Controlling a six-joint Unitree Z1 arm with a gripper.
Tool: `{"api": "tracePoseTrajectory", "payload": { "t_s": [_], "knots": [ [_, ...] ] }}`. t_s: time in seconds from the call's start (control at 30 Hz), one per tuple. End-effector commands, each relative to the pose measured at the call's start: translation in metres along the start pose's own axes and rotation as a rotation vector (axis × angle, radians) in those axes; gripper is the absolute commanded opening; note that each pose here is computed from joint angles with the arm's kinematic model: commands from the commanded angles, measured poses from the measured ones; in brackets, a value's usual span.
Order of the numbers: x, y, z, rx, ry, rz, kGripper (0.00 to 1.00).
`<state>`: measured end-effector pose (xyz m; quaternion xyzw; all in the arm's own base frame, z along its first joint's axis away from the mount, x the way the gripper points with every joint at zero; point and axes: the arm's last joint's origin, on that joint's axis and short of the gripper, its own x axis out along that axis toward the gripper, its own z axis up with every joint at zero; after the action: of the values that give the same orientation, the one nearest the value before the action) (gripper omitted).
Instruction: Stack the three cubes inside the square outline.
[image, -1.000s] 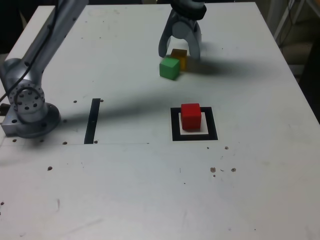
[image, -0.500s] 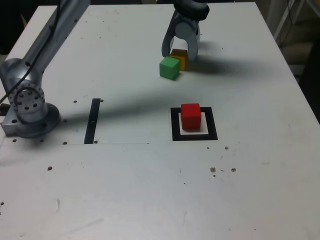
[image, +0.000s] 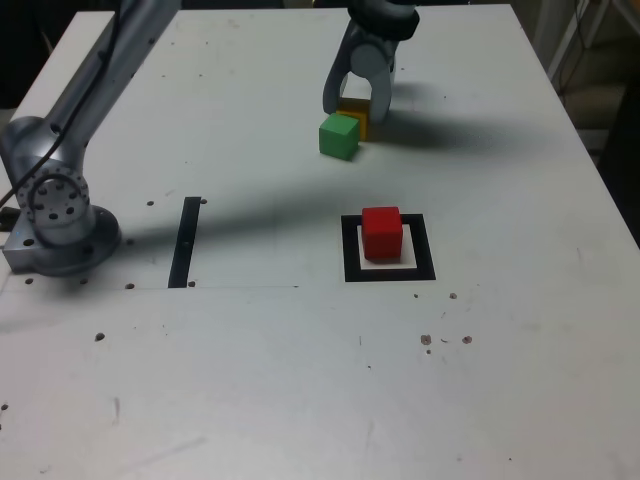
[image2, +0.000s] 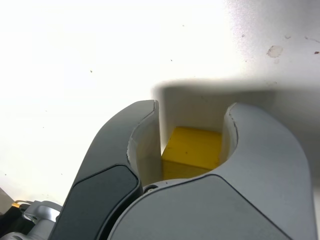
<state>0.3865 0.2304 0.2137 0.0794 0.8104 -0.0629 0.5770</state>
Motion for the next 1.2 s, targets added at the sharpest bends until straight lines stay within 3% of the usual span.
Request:
{"api": "tracePoseTrajectory", "payload": {
  "t_s": [0.0,0.4,0.83,0.97,1.17],
  "knots": [
    [-0.008,-0.004,-0.001,0.006,-0.011,0.017,0.40],
    [-0.050,-0.035,-0.006,0.034,-0.037,0.098,0.40],
    [-0.090,-0.100,-0.012,0.029,-0.058,0.144,0.40],
    [-0.097,-0.125,-0.012,0.014,-0.069,0.140,0.40],
    [-0.098,-0.162,-0.010,-0.034,-0.078,0.092,0.40]
  ]
}}
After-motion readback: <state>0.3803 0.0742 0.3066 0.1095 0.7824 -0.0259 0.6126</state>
